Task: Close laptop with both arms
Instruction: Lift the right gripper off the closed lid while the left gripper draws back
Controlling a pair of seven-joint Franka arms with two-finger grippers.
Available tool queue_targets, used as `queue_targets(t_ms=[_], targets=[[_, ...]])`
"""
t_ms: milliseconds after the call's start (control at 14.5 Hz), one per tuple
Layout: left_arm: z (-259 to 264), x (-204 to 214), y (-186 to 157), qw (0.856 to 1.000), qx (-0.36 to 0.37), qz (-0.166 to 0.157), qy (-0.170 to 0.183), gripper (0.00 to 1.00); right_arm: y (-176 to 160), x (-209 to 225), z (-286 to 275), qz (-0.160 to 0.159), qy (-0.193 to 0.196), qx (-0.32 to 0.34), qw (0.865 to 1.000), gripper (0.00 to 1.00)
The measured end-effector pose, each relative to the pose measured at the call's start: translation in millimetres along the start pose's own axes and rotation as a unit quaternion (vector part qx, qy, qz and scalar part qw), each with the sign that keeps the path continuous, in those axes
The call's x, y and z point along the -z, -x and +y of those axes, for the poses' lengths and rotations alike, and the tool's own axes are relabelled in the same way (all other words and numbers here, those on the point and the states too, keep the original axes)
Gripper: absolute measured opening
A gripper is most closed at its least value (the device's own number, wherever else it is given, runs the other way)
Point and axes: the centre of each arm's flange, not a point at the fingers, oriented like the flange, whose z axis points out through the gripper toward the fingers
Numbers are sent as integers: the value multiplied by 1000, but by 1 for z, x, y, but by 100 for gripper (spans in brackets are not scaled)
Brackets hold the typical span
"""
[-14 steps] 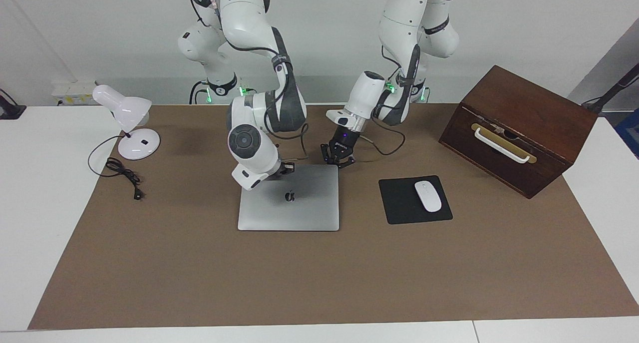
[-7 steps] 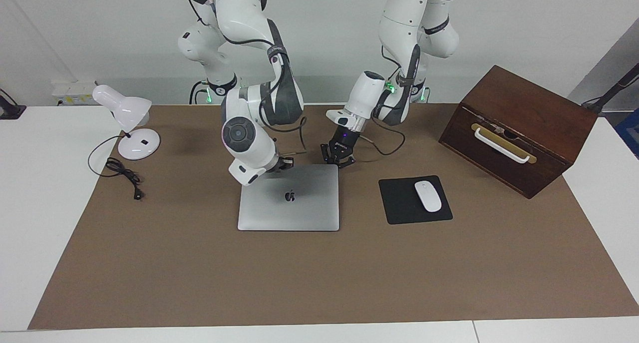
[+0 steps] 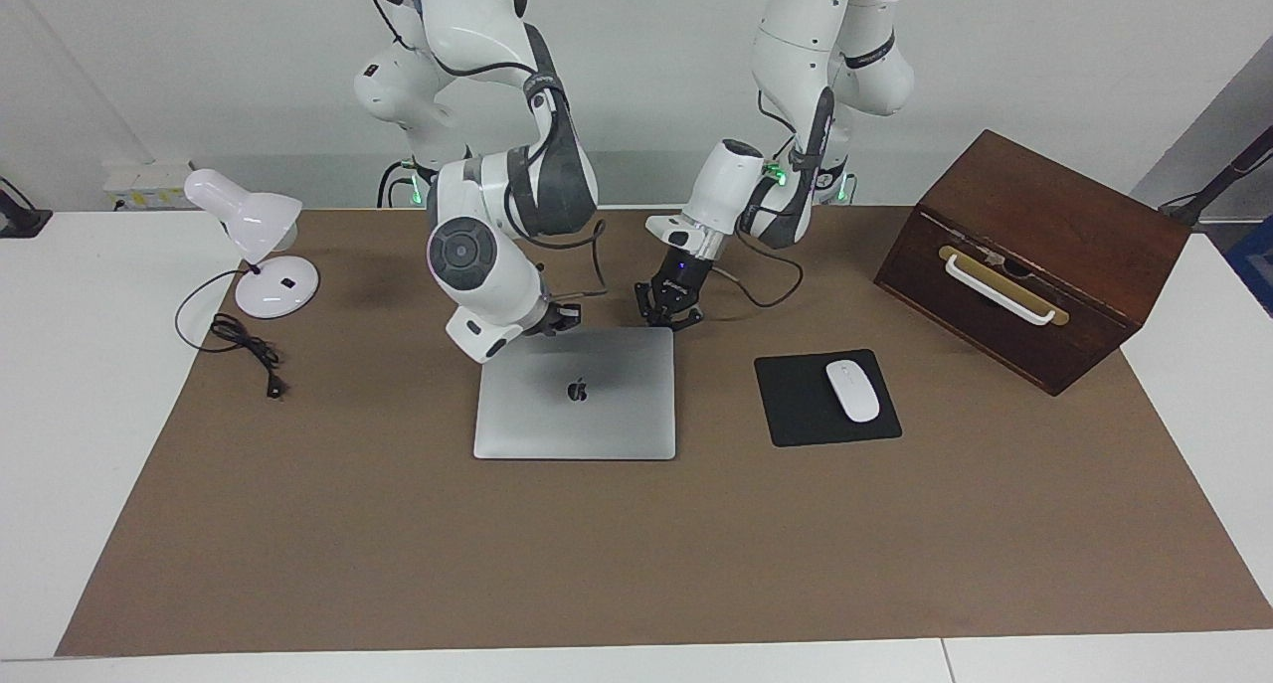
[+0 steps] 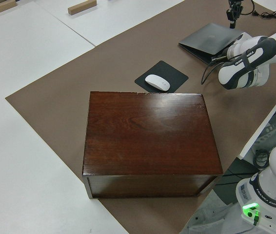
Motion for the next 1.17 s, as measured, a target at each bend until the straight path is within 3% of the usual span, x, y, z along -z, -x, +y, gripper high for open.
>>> queue_targets(t_ms=[691,1174], targets=[[20,0,15,1000,-16,-13,12,1,-7,67,50,10,-31,-22,999,1],[50,4,19,999,-20,-15,32,1,-4,91,65,24,-14,-10,1000,1]])
